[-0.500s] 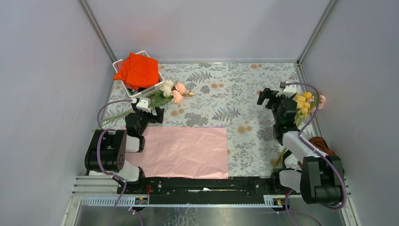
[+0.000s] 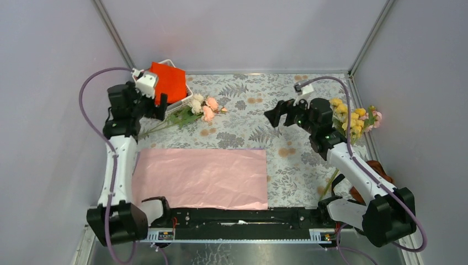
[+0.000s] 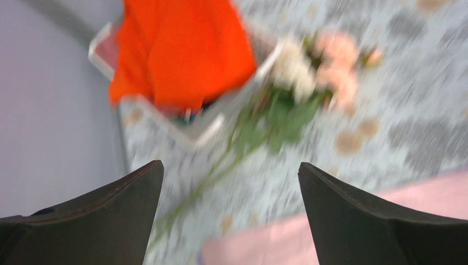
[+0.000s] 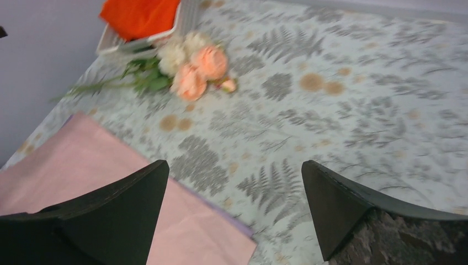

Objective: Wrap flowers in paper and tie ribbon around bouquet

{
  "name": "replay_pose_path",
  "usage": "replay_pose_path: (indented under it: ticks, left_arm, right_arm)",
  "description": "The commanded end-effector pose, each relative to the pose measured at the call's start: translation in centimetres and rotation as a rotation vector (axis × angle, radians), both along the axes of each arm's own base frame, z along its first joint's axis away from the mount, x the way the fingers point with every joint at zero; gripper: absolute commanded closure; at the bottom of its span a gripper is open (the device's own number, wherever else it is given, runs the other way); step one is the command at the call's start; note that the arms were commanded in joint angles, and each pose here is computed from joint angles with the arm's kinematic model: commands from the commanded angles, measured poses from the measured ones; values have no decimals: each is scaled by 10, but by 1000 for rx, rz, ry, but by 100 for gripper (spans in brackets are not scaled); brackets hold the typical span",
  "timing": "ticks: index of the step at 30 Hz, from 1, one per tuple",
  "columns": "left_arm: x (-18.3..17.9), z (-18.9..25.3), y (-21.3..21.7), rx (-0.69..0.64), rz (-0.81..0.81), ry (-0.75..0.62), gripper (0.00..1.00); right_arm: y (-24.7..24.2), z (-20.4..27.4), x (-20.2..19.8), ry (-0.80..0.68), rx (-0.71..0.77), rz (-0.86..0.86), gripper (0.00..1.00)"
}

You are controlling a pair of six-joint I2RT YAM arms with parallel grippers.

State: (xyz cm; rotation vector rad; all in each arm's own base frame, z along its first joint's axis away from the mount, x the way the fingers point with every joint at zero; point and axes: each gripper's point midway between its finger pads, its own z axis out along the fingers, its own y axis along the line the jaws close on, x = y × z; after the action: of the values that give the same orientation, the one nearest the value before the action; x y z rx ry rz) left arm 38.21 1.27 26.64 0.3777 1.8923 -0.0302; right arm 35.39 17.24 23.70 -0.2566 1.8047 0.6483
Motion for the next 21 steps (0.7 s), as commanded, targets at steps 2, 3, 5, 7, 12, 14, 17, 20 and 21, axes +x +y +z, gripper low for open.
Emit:
replay_pose_path:
  ticks: [2,3,5,7,12,14,17,20,21]
  left_arm:
    - [-170,-134,46,95,-5,777,2]
    - [-184,-146,56,81,18,823,2]
    - [-206,-163,74,39,67,889,2]
    - [-220,-175,90,-12,119,913,2]
    - [-243,-213,122,-121,236,972,2]
    - [-250,-228,118,-168,227,1016,2]
    - [-257,-233,91,-264,124,1042,6]
    - [-259,-229,82,-282,70,1035,17]
    - [-260,-229,82,-278,71,1035,23]
  right_arm:
    - [40,-14,-31,87,-32,176,0]
    - [43,-17,-34,102,-36,185,0]
    - [51,-25,-38,124,-49,205,0]
    - [57,-31,-43,140,-65,225,0]
    - [65,-45,-51,183,-95,247,0]
    - [67,-51,-52,195,-109,246,0]
    - [68,-57,-53,205,-129,240,0]
    - [68,-59,-52,210,-142,226,0]
    - [67,-59,-51,211,-144,220,0]
